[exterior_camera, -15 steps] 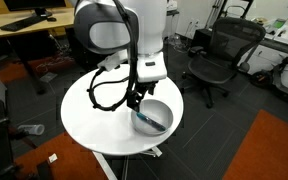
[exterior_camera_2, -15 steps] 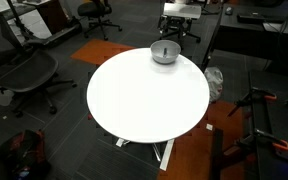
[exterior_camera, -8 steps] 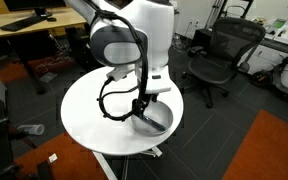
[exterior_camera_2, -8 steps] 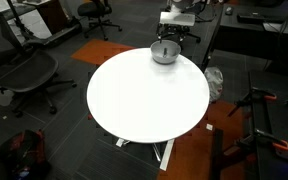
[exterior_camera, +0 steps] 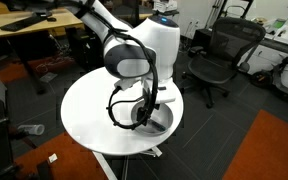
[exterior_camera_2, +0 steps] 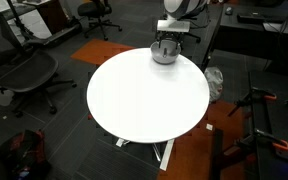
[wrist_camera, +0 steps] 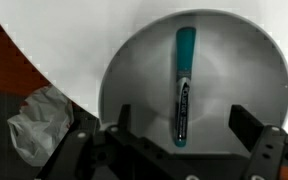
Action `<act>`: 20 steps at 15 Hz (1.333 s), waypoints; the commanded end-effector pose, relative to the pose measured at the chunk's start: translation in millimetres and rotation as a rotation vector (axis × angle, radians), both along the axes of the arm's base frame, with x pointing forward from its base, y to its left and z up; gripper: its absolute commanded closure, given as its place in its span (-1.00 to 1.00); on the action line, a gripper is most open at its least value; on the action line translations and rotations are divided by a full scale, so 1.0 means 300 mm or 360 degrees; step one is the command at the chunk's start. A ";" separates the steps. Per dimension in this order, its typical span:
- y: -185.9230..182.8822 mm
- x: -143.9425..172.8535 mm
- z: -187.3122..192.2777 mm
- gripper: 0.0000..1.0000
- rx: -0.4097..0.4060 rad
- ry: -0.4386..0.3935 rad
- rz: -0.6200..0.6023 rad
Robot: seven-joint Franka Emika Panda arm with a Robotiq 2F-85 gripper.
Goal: Put the marker on the table
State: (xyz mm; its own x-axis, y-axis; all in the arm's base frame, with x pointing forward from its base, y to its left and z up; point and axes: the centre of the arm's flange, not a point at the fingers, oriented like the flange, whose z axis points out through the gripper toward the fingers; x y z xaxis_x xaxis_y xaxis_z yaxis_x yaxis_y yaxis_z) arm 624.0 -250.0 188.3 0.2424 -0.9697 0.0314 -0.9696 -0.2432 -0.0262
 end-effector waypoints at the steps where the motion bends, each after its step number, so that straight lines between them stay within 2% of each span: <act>1: -0.028 0.042 -0.035 -1.00 0.0042 0.0034 -0.0001; 9: -0.023 0.055 -0.127 -1.00 0.0038 0.0093 0.0008; 10: -0.022 0.056 -0.134 -0.86 0.0037 0.0098 0.0010; 11: -0.021 0.059 -0.138 -0.47 0.0028 0.0100 0.0012; 20: -0.023 0.070 -0.146 0.90 0.0030 0.0099 0.0015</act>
